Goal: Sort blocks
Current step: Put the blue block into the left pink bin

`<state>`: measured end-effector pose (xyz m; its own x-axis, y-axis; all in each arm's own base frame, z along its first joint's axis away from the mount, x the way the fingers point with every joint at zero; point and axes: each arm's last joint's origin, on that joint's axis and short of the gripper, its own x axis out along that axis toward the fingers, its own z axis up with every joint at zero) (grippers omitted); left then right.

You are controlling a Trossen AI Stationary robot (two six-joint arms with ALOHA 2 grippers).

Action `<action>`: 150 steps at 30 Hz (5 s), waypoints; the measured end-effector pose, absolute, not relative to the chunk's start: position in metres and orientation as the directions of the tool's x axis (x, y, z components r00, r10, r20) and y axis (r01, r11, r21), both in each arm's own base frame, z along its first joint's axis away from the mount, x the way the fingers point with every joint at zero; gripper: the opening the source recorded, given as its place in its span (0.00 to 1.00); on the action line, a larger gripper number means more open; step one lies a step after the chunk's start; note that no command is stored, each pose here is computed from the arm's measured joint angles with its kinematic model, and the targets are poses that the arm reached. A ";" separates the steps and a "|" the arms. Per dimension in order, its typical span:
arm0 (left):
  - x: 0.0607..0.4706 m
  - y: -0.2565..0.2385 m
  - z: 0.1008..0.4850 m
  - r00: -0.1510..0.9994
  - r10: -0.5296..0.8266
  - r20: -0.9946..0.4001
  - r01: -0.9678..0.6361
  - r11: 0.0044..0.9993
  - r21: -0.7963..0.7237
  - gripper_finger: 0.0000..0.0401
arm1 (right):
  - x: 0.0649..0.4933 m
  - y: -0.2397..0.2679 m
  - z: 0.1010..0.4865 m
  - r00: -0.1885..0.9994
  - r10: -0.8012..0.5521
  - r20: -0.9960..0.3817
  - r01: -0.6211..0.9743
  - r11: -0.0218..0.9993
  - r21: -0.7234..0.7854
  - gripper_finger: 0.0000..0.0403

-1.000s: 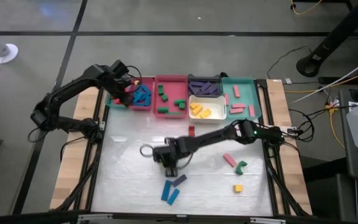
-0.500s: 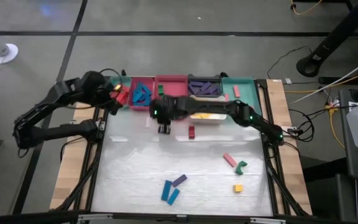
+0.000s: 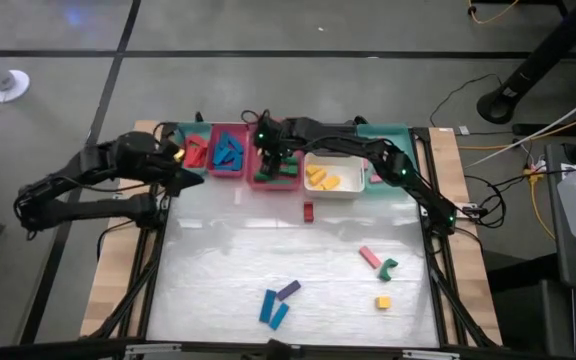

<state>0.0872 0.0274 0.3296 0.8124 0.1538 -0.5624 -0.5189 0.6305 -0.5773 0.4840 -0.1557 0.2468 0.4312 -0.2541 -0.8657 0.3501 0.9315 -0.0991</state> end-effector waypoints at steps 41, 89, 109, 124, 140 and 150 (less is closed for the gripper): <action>0.227 -0.088 0.198 0.727 -0.554 -0.405 0.510 0.831 -0.222 0.45 | 0.425 0.019 0.343 0.347 0.163 -0.924 0.381 0.875 0.298 0.54; 0.216 -0.093 0.183 0.638 -0.529 -0.560 0.298 0.840 -0.454 0.45 | 0.485 0.224 0.159 0.343 0.236 -0.909 -0.747 0.656 -0.111 0.54; 0.203 -0.087 0.213 0.708 -0.549 -0.445 0.120 0.714 -0.690 0.45 | 0.507 0.171 0.170 0.412 0.162 -0.897 -0.466 0.883 -0.054 0.31; 0.158 -0.048 0.247 0.815 -0.411 -0.410 -0.096 0.601 -0.794 0.45 | 0.507 0.103 0.255 0.614 -0.147 -0.775 -0.085 0.964 -0.251 0.31; 0.140 -0.018 0.242 0.848 -0.140 -0.512 -0.367 0.542 -0.756 0.45 | 0.505 0.071 0.275 0.628 -0.251 -0.736 0.007 0.948 -0.317 0.33; 0.142 -0.008 0.241 0.853 -0.024 -0.521 -0.429 0.534 -0.728 0.45 | 0.508 0.072 0.278 0.656 -0.253 -0.711 -0.006 0.940 -0.341 0.34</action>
<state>0.1416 -0.0082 0.2414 0.8533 -0.0244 -0.5209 -0.4292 0.5344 -0.7282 0.5075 0.0717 0.2775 0.6561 -0.2532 -0.7110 -0.0064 0.9402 -0.3407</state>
